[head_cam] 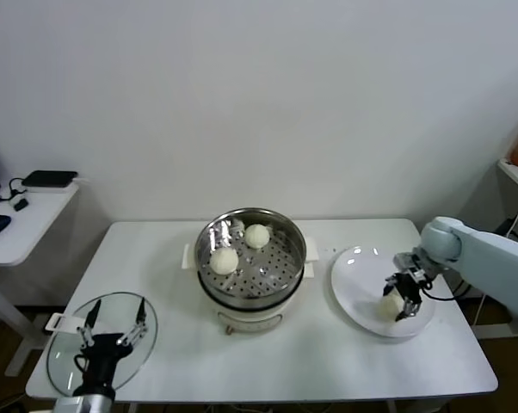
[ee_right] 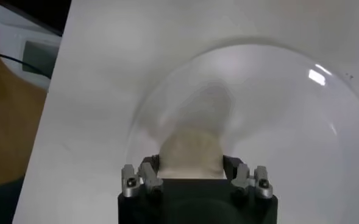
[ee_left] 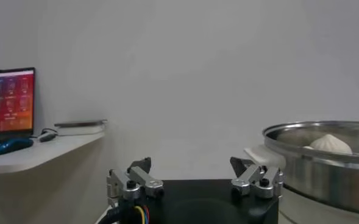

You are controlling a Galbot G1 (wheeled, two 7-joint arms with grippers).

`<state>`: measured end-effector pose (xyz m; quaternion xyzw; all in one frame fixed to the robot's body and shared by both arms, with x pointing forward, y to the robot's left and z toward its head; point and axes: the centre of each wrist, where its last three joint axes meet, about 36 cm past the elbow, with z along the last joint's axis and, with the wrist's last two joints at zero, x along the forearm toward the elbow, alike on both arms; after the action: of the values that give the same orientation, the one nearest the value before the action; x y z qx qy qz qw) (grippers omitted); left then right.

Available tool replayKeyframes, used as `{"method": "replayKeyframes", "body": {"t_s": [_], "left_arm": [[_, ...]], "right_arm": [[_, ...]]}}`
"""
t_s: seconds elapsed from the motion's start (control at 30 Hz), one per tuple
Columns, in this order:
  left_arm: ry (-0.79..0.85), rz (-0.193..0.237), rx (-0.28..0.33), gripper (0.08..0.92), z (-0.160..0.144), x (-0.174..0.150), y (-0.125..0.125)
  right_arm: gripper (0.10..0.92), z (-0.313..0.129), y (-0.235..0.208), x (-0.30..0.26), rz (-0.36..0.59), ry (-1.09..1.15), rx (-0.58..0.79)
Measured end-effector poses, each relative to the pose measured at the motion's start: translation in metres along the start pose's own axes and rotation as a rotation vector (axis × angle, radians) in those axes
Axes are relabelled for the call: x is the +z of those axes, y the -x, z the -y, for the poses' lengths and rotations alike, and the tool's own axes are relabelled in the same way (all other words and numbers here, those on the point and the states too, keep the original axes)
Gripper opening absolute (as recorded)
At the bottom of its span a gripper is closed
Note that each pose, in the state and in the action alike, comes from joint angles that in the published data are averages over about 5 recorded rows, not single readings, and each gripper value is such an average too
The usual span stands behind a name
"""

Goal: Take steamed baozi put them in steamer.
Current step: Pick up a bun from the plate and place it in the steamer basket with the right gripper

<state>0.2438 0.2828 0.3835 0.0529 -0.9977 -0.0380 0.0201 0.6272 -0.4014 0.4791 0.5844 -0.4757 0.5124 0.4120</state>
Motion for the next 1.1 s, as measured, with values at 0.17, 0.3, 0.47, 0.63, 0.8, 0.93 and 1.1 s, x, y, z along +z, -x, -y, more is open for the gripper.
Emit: {"method": "replayKeyframes", "body": {"t_s": [0.17,0.3,0.47,0.63,0.8,0.93,1.1], "left_arm": [[-0.001,0.004,0.004,0.823,0.002,-0.001,0.001],[0.001,0.007,0.008,0.823,0.003,-0.003,0.001],[0.003,0.009,0.011,0.823,0.004,-0.005,0.000],[0.005,0.011,0.011,0.823,0.003,-0.006,-0.001],[0.005,0.013,0.010,0.823,0.004,-0.008,-0.002],[0.007,0.014,0.008,0.823,0.004,-0.009,-0.002],[0.012,0.015,0.004,0.823,0.002,-0.012,-0.002]], "right_arm": [[0.679,0.010,-0.033,-0.020,-0.001,-0.090,0.026],[0.679,0.022,-0.072,-0.048,-0.009,-0.204,0.059],[0.680,0.034,-0.130,-0.096,-0.029,-0.386,0.121],[0.681,0.039,-0.180,-0.154,-0.069,-0.597,0.180],[0.679,0.038,-0.206,-0.209,-0.118,-0.797,0.211],[0.682,0.039,-0.215,-0.251,-0.161,-0.941,0.229],[0.685,0.043,-0.214,-0.301,-0.212,-1.106,0.242]]}}
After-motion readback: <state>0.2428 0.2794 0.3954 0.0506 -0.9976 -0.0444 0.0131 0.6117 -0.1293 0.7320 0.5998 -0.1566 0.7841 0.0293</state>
